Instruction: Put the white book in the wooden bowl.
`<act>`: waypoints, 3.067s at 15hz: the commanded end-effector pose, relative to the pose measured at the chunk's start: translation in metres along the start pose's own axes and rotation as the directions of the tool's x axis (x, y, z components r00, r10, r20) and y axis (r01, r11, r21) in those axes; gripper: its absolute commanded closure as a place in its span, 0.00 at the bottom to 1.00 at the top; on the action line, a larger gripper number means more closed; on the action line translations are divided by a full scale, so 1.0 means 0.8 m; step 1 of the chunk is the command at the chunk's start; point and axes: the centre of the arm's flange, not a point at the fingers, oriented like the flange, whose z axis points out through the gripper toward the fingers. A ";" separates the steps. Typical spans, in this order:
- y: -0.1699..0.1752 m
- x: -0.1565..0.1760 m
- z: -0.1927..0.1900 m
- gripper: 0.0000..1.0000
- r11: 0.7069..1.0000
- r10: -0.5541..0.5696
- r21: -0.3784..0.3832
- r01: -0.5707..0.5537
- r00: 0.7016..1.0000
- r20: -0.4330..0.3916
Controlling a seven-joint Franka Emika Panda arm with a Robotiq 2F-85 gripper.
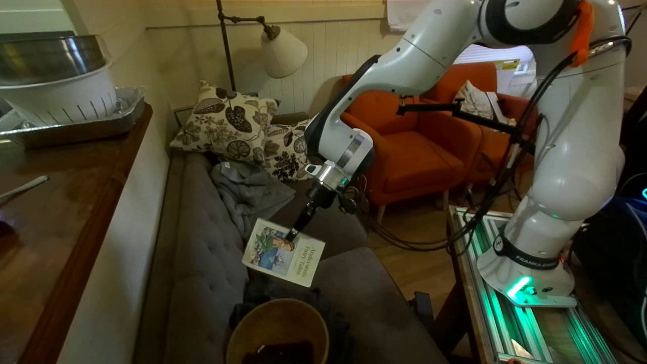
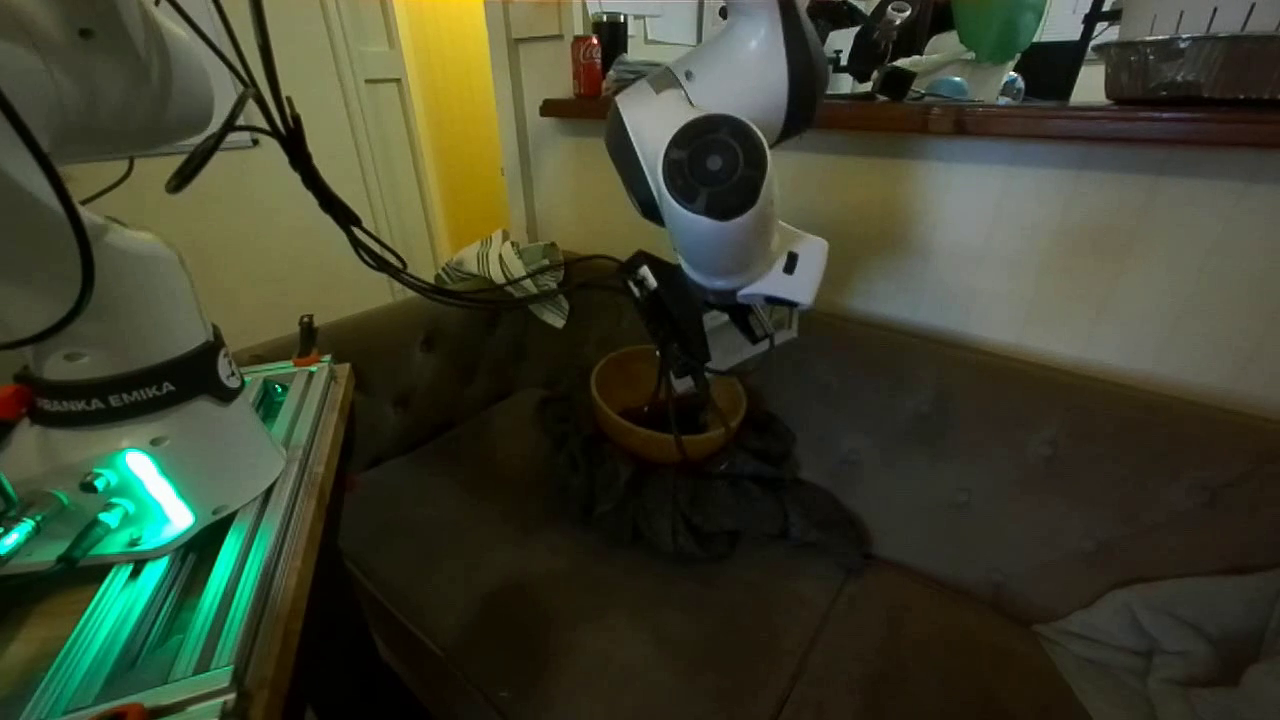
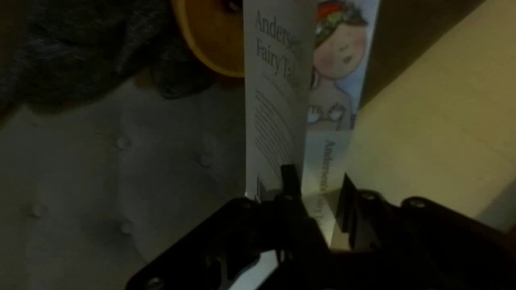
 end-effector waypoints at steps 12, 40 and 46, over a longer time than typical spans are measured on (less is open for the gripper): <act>0.009 0.035 0.137 0.94 0.940 0.169 0.255 -0.228 0.958 0.233; 0.067 -0.001 0.134 0.00 0.868 0.359 -0.460 -0.189 0.878 0.317; 0.087 -0.006 0.096 0.00 0.796 0.335 -0.592 -0.128 0.907 0.255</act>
